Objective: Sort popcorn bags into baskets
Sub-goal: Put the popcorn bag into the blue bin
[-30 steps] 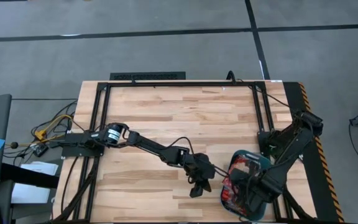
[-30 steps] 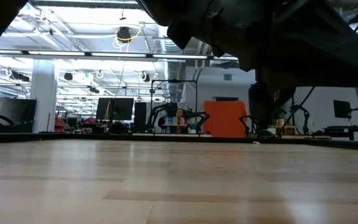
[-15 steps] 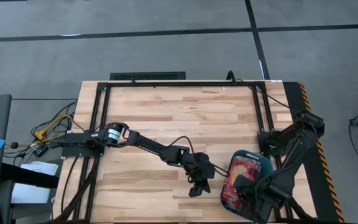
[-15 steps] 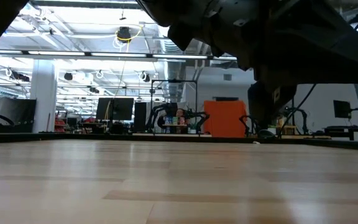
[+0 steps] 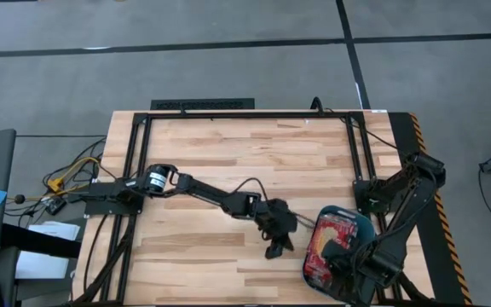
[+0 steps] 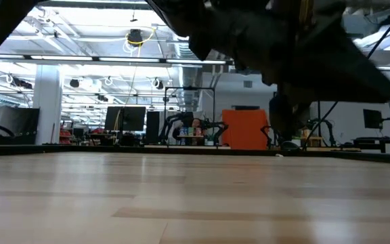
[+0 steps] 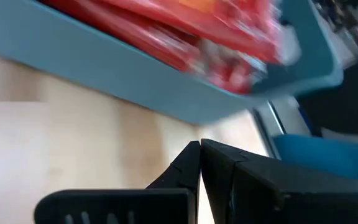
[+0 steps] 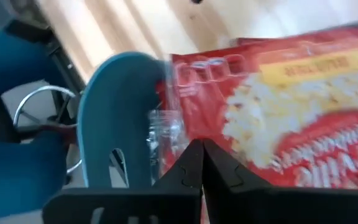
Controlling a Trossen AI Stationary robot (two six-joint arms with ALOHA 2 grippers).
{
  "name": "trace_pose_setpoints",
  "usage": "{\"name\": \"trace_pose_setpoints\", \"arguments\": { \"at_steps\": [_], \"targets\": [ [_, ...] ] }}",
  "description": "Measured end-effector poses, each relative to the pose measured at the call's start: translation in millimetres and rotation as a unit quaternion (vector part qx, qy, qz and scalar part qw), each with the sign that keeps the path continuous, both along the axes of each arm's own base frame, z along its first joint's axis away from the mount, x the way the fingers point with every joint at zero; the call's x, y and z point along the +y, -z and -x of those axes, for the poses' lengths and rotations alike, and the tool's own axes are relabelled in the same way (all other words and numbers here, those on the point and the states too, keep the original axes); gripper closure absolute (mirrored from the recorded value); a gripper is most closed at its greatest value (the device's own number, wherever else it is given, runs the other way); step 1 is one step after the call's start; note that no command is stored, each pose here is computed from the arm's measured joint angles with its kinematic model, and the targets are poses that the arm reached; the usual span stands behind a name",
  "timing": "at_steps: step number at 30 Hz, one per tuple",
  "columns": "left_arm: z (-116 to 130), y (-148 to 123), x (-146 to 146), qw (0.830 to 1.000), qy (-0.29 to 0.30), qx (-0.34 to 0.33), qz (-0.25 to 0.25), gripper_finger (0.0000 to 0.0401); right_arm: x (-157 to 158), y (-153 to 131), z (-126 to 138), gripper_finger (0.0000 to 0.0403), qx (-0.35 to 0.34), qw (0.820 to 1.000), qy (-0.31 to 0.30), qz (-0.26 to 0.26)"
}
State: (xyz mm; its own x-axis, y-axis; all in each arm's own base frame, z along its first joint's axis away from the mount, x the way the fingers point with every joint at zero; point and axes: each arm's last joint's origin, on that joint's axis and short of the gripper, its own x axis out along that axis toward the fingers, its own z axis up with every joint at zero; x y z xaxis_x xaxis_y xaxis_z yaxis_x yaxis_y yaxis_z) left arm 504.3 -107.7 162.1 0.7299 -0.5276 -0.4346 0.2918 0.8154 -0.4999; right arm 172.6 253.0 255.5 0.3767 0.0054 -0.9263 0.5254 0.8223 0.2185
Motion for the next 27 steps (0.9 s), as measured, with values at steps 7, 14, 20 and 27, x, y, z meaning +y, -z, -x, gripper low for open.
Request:
{"name": "trace_pose_setpoints", "arguments": {
  "at_steps": [7,14,20,27],
  "targets": [
    [-4,-1,17,1.000,-0.017,-0.001,0.009,0.0401,-18,-15,13,0.0393,0.056,0.991,0.098,0.066],
    [-6,-6,14,0.999,-0.022,-0.027,0.010,0.0401,-35,-12,30,0.0387,0.184,0.960,0.175,0.118],
    [-7,-10,13,0.998,-0.025,-0.046,0.019,0.0401,-42,4,34,0.0396,0.211,0.944,0.214,0.135],
    [-7,-11,11,0.998,-0.033,-0.044,0.032,0.0401,-53,21,34,0.0385,0.227,0.930,0.238,0.163]
  ]
}}
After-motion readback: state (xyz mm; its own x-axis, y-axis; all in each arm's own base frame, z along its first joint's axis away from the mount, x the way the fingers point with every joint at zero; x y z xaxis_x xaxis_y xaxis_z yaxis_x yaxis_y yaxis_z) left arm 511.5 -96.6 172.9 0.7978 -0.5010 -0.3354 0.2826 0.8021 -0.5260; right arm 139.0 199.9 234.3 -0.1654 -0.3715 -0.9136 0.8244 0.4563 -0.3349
